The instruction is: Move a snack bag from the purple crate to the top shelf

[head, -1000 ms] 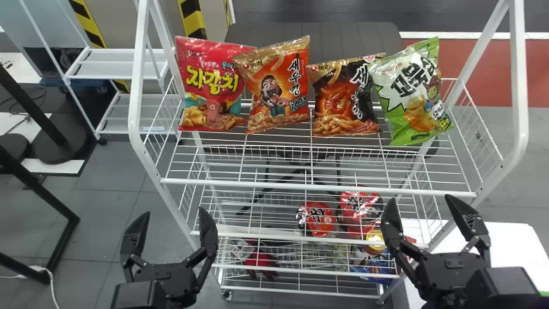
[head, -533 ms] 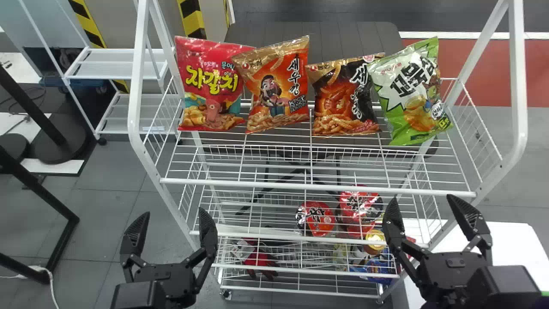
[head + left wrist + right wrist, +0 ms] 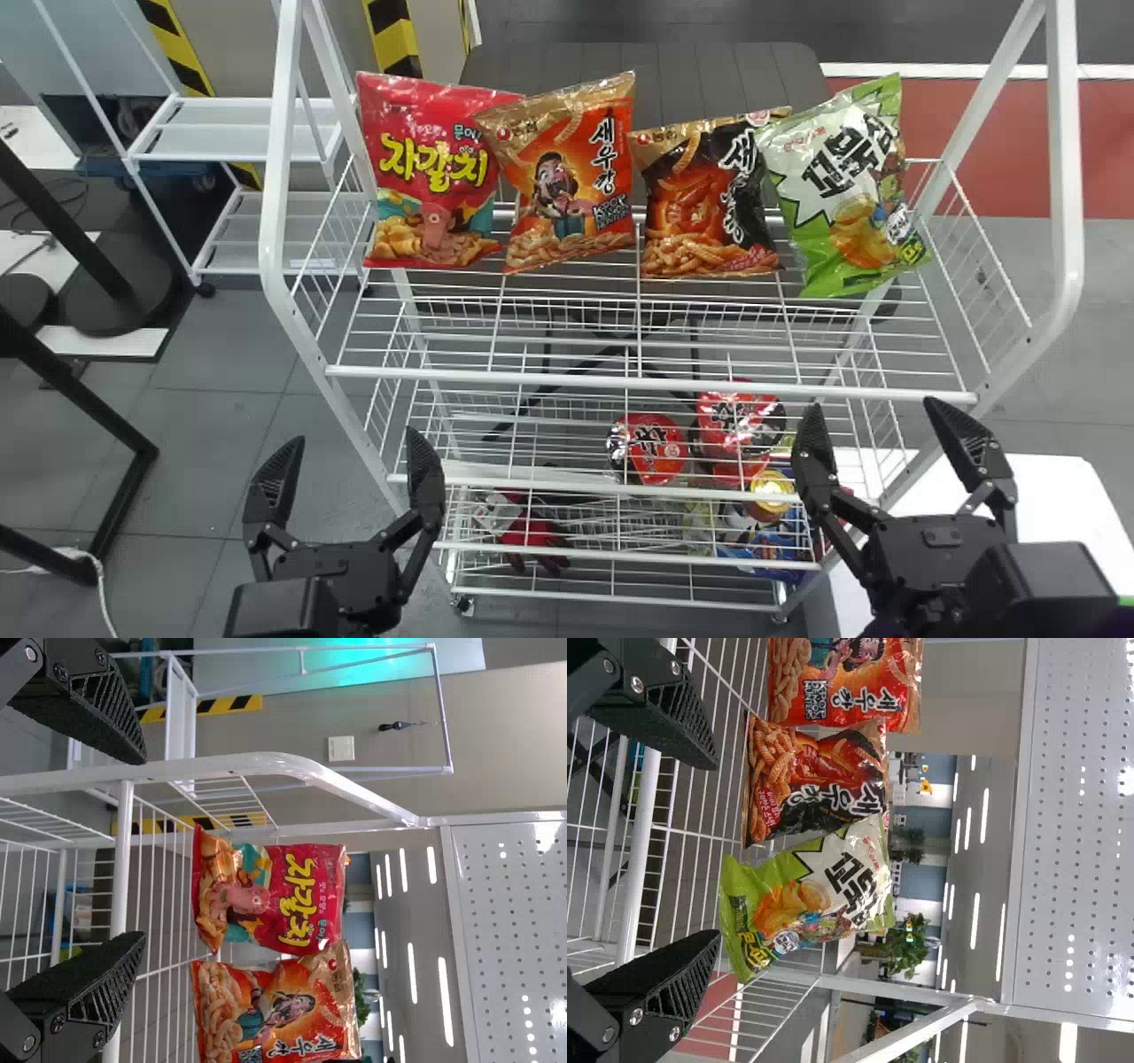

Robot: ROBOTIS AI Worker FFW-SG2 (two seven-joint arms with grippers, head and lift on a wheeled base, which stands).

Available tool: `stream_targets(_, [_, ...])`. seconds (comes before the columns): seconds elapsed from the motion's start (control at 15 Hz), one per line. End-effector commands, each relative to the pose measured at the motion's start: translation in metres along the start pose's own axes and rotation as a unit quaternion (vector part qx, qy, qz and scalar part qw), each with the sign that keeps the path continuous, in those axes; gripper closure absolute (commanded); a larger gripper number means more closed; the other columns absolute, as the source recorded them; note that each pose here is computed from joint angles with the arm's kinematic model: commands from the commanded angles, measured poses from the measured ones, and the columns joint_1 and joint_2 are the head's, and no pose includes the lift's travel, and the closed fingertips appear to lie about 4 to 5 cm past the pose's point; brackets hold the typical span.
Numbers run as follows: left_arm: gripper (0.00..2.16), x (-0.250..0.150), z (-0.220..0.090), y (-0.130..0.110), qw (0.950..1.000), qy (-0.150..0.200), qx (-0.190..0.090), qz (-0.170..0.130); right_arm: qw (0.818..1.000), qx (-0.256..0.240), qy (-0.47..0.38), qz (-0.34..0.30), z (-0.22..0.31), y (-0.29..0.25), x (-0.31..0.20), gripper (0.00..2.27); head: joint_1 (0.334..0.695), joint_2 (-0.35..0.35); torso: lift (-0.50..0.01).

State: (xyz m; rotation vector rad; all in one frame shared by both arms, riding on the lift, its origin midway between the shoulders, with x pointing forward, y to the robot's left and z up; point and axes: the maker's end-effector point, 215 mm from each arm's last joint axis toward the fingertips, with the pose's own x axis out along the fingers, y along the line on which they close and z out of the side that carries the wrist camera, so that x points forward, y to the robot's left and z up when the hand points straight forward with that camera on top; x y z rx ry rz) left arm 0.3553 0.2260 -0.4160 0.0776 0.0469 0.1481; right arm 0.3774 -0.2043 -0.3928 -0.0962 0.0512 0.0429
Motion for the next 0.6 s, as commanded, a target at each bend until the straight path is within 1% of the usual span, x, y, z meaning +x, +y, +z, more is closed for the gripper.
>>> stream_targets(0.0, [0.12, -0.0002, -0.0007, 0.0000, 1.0000, 0.001, 0.000, 0.000, 1.000, 0.000, -0.001, 0.000, 0.0006, -0.0002, 0.0006, 0.17, 0.695, 0.034, 0.001])
stream_targets(0.53, [0.12, 0.0049, -0.0036, 0.0005, 1.0000, 0.002, -0.001, 0.002, 1.000, 0.001, 0.006, -0.002, -0.0039, 0.0003, 0.0025, 0.17, 0.695, 0.034, 0.001])
